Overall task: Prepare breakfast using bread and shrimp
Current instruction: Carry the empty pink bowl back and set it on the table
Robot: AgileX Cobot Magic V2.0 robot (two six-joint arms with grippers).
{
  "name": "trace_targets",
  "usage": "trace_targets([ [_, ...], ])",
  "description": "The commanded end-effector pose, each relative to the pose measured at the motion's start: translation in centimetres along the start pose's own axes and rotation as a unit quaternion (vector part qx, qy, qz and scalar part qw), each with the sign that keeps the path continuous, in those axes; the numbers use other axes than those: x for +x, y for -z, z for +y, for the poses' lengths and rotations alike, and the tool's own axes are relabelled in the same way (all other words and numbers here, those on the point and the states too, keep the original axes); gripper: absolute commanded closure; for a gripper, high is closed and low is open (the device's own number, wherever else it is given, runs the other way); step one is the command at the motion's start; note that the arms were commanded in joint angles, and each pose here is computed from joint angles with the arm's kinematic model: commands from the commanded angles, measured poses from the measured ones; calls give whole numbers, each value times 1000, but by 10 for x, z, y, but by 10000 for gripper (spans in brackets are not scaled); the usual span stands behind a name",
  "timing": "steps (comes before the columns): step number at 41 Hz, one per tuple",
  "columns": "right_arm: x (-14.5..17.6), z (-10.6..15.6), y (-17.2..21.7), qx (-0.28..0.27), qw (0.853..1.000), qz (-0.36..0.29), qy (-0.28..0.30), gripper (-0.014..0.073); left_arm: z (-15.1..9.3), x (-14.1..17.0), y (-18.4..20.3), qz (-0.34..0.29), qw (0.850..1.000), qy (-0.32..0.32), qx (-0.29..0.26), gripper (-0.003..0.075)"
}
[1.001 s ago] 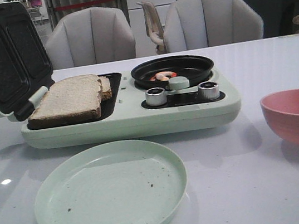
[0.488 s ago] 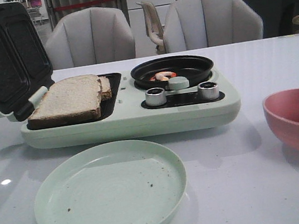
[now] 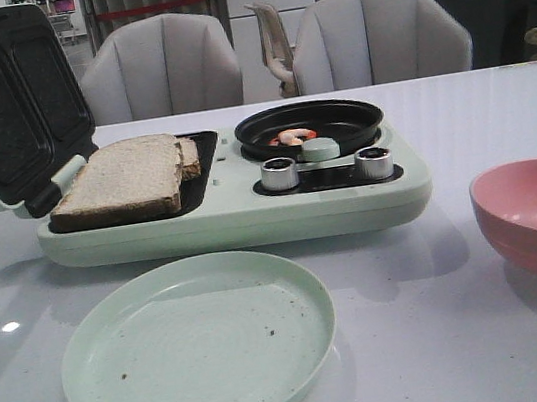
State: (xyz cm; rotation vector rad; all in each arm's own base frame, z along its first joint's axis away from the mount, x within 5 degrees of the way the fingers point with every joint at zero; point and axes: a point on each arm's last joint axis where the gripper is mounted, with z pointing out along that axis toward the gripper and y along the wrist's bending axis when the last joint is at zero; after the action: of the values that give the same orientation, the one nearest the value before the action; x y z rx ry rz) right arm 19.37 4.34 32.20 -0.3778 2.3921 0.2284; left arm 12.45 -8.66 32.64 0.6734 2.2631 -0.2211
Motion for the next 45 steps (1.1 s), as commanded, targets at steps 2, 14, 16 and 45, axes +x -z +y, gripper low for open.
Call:
trace_targets([
  [2, 12, 0, 23, 36, 998, -44, -26, 174, -1, -12, 8, -47, 999, 0, 8, 519],
  [14, 44, -3, 31, 75, 994, -36, -69, 174, -1, -12, 7, -46, 999, -1, 6, 519],
  [16, 44, -3, 31, 76, 994, -36, -69, 174, -1, -12, 7, -46, 999, -3, 4, 519],
  [45, 43, -3, 31, 74, 994, -39, -71, 174, 154, -41, -51, 82, 958, 211, -175, 619],
])
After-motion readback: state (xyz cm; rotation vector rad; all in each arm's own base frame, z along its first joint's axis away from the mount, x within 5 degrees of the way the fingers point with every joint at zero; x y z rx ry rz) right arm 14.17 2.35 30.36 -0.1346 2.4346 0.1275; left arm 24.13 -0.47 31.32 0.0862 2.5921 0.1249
